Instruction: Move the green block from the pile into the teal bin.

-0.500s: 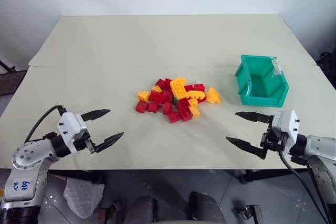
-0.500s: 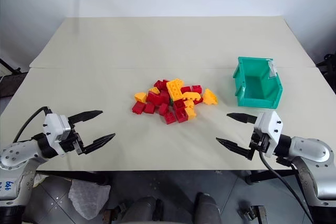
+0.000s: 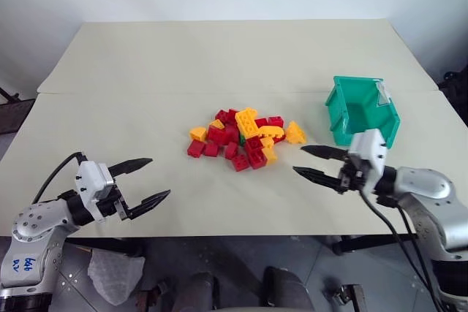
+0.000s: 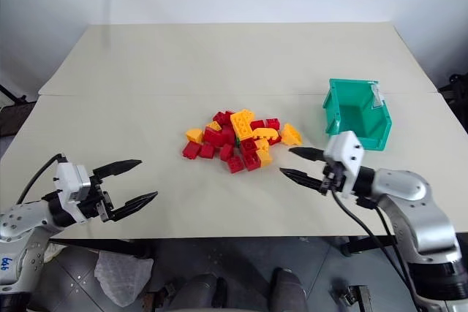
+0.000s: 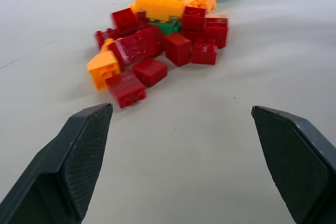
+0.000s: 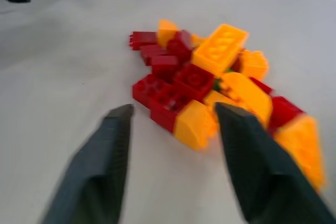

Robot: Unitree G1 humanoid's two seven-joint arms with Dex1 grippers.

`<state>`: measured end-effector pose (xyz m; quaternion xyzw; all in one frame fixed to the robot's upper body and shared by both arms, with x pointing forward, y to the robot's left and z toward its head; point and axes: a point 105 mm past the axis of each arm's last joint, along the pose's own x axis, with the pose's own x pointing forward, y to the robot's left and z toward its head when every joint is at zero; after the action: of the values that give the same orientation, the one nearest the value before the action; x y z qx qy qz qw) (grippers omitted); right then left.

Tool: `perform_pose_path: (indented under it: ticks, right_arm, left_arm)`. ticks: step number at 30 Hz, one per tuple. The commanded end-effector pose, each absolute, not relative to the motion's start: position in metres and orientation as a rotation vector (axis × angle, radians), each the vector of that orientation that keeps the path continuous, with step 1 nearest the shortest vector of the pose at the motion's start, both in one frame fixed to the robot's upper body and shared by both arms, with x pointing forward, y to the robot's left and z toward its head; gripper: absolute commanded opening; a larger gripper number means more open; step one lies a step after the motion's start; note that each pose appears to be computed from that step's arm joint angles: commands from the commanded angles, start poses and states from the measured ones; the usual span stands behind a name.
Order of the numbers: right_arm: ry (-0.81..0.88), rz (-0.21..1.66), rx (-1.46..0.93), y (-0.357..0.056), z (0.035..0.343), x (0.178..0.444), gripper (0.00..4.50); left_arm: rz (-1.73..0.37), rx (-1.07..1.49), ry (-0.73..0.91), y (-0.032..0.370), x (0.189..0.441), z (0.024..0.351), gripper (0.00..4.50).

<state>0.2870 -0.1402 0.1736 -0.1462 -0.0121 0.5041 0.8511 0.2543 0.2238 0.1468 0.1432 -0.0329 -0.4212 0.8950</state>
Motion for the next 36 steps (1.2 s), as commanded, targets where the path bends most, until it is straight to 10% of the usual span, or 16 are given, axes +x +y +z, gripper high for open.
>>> perform_pose_path:
  ticks: [1,4,12,25,36]
  right_arm:
    - [0.0,1.077,-0.306,-0.102,0.178,0.297,1.12]
    - [0.014,1.039,-0.299,-0.078,0.179,0.315,0.07]
    - [0.079,0.918,-0.373,-0.038,0.169,0.356,0.03]
    - [0.095,0.606,-0.417,-0.086,0.17,0.414,0.03]
    - [0.16,0.926,-0.466,-0.046,0.146,0.356,0.03]
  left_arm:
    - [-0.836,0.276,-0.122,0.223,0.257,0.158,4.5]
    - [-0.84,0.256,-0.134,0.214,0.259,0.159,4.5]
    - [-0.828,0.227,-0.141,0.204,0.262,0.155,4.5]
    - [-0.823,0.202,-0.158,0.194,0.267,0.153,4.5]
    - [-0.818,0.207,-0.166,0.194,0.27,0.154,4.5]
